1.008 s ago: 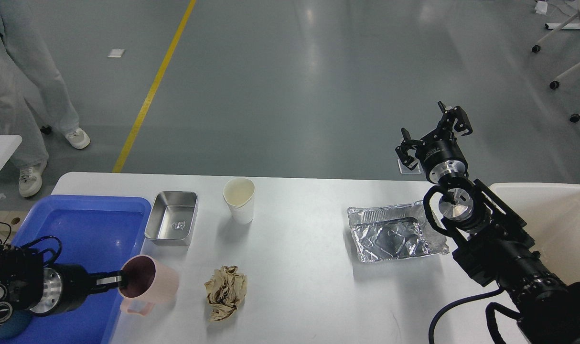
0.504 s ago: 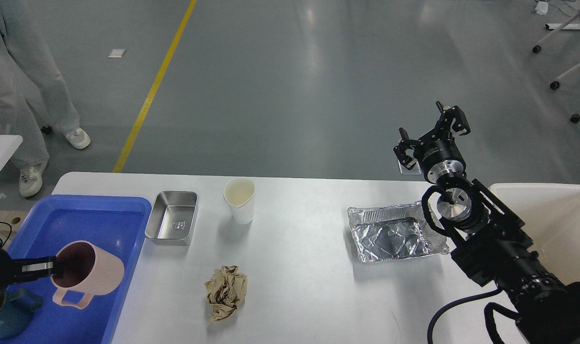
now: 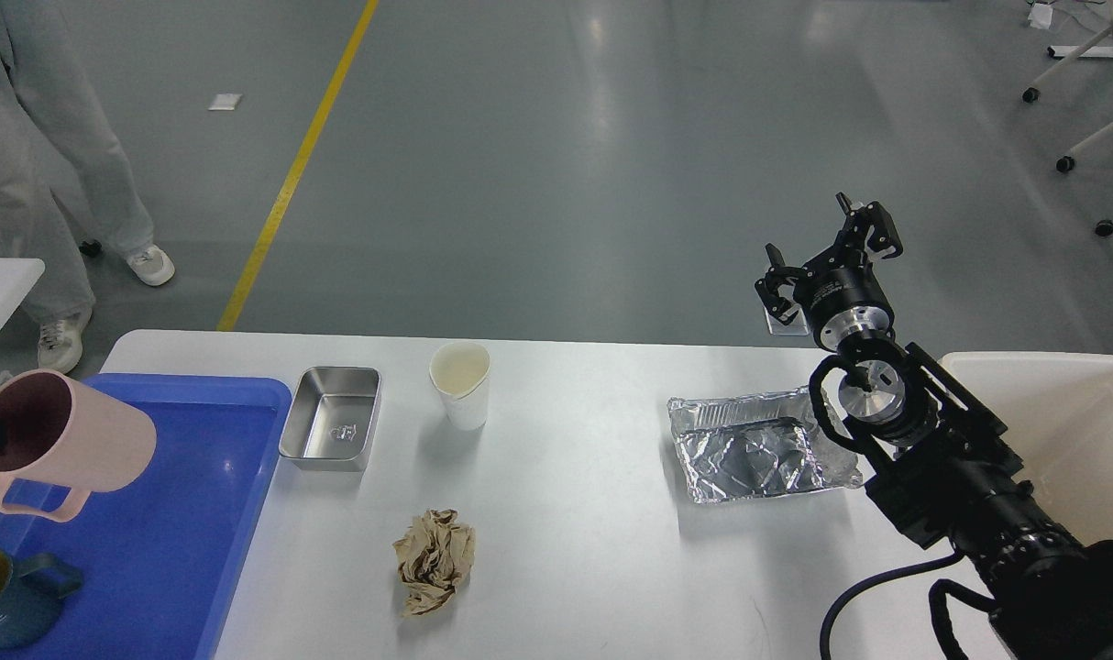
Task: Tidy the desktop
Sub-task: 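Lift the pink mug and carry it over the blue tray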
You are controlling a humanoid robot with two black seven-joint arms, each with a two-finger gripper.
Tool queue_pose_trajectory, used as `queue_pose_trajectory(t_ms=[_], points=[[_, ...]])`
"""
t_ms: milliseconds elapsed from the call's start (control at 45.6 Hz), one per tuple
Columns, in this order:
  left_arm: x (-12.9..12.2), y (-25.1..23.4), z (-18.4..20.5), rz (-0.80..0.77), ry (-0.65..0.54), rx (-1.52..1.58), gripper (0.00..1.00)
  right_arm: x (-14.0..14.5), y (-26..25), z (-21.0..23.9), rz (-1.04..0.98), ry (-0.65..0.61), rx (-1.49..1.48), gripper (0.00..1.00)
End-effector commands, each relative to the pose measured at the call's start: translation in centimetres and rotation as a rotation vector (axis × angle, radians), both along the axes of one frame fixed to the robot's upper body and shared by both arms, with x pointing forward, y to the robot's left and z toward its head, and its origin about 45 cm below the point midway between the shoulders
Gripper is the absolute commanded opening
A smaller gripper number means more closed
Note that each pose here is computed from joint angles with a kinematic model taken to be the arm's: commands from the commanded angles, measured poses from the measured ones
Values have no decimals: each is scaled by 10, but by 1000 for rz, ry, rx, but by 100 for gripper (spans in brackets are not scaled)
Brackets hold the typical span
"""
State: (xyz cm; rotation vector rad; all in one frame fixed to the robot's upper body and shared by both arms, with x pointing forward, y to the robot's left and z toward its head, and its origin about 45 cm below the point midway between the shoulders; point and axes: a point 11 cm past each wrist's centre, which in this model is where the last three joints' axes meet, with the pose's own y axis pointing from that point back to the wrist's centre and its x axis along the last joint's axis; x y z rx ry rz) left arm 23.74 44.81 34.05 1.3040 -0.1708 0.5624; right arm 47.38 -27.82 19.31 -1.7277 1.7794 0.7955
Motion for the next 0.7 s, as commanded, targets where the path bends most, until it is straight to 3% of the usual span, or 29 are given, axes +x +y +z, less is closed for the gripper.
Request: queue_pose_trajectory(t_ms=[0, 351, 526, 679], points=[[1, -6, 33, -24, -24, -53, 1, 0, 1, 1, 2, -1, 1, 100], [-20, -4, 105, -44, -106, -132, 1, 2, 2, 3, 3, -6, 1, 100], [-23, -3, 117, -48, -134, -132, 1, 1, 1, 2, 2, -3, 1, 100], [-21, 1, 104, -33, -95, -125, 1, 0, 1, 0, 1, 0, 1, 100]])
